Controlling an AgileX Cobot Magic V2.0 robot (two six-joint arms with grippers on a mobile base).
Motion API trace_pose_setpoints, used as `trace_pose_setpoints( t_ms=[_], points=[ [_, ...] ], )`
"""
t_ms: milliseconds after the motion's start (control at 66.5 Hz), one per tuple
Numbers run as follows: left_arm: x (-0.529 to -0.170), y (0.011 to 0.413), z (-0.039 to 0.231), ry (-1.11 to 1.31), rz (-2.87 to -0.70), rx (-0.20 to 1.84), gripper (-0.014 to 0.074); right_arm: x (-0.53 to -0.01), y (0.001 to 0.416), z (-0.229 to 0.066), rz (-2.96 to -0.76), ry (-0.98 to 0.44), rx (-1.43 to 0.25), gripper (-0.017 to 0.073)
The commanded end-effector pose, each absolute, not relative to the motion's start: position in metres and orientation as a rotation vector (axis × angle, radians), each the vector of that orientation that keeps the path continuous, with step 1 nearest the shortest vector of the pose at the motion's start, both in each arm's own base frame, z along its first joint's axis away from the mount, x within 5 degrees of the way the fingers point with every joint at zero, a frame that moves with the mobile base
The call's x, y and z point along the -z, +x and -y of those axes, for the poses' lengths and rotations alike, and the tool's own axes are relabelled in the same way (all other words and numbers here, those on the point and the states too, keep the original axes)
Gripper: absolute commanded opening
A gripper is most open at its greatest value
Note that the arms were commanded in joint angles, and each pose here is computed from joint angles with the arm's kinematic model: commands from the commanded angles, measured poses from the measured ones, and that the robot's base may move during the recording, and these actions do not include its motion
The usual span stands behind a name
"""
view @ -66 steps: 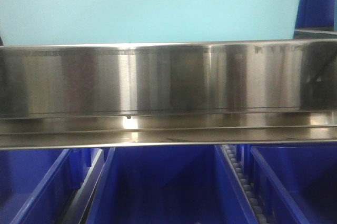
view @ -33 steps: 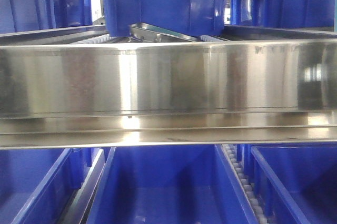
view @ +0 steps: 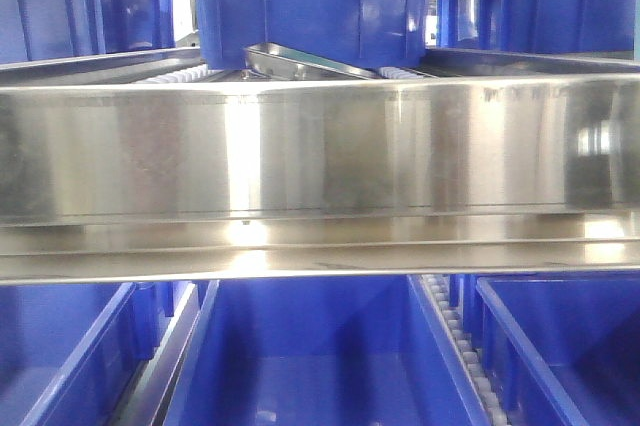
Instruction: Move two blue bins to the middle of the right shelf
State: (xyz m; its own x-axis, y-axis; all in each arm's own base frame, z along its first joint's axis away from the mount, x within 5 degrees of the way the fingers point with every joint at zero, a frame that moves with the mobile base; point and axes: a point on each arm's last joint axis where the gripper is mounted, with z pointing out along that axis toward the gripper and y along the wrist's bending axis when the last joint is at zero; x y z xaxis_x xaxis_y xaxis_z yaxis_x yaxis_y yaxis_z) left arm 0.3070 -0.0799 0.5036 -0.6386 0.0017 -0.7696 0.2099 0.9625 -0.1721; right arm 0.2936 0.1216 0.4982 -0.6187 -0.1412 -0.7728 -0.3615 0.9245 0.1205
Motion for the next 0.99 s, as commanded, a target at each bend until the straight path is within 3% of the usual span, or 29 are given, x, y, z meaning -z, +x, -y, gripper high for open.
trace_pose_setpoints(
  t_ms=[0, 496, 692, 978],
  points=[
    [-0.514, 0.300, 0.084, 0.172, -2.191, 0.371, -0.0111, -0.508, 0.290, -0.121, -2.173, -0.369, -0.354, -0.0151],
    [-0.514, 0.300, 0.084, 0.172, -2.191, 0.368, -0.0111, -0.516, 0.295, -0.123, -2.068, -0.345, -0.371, -0.0151],
    [-0.526, 0.308, 0.085, 0.146, -2.031, 0.381, -0.0111, -0.524, 0.299, -0.124, -1.971, -0.323, -0.385, -0.0151],
    [-0.529, 0.309, 0.085, 0.142, -2.005, 0.384, -0.0111, -0.525, 0.299, -0.124, -1.964, -0.321, -0.386, -0.0151]
  ],
)
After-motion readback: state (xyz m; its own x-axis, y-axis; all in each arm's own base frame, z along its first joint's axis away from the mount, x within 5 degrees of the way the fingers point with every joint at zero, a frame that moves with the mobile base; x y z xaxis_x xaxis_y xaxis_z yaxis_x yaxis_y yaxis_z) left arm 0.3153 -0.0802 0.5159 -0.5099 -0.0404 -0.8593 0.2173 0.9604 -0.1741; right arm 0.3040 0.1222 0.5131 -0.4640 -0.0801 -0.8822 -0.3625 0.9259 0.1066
